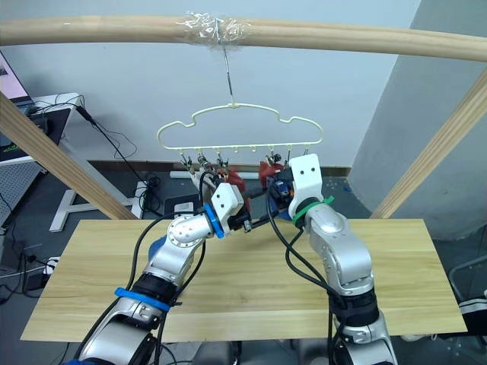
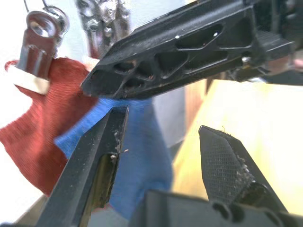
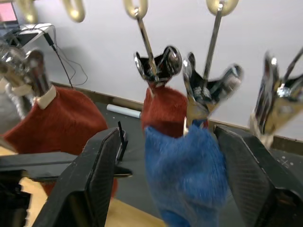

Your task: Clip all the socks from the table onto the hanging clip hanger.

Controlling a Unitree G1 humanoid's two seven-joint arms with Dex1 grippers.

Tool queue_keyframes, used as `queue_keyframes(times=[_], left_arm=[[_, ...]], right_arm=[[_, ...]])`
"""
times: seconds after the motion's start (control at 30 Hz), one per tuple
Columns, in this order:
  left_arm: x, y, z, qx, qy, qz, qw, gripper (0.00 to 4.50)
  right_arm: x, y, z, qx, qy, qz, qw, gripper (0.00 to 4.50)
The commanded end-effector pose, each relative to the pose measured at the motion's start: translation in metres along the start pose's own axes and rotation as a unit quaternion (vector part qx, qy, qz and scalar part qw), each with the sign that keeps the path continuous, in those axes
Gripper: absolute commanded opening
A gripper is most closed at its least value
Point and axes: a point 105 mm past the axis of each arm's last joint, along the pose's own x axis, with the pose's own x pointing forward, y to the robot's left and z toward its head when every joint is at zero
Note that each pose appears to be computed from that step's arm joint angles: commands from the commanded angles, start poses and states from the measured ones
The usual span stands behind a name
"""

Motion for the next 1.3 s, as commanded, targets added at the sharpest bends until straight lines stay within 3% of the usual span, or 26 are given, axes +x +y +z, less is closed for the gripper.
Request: queue_keyframes(times=[0.03,0.17,0.27,0.37,0.43,1.3], left_arm=[[-0.011,0.001,0.025,-0.032,-0.036,-0.021,0.999,2.77],[-0.03,0.008,0.033,-0.08,-0.022,-0.039,0.996,2.77],[-0.038,0.017,0.039,-0.08,-0.011,-0.044,0.996,2.77],[-0.038,0.023,0.046,-0.082,-0.011,-0.044,0.996,2.8],[-0.038,0.026,0.051,-0.08,-0.013,-0.048,0.996,2.8],[-0.035,0.04,0.057,-0.067,-0.022,-0.031,0.997,2.8]], right_arm=[[-0.019,0.006,0.025,-0.022,-0.057,0.023,0.998,3.3],[-0.04,0.0,0.029,-0.039,-0.074,0.019,0.996,3.3],[-0.048,-0.015,0.034,-0.037,-0.091,-0.029,0.995,3.3],[-0.047,-0.026,0.034,-0.026,-0.09,-0.066,0.993,2.72],[-0.042,-0.03,0.032,-0.028,-0.084,-0.078,0.993,2.09],[0.004,-0.03,0.042,-0.018,-0.089,-0.091,0.992,2.09]])
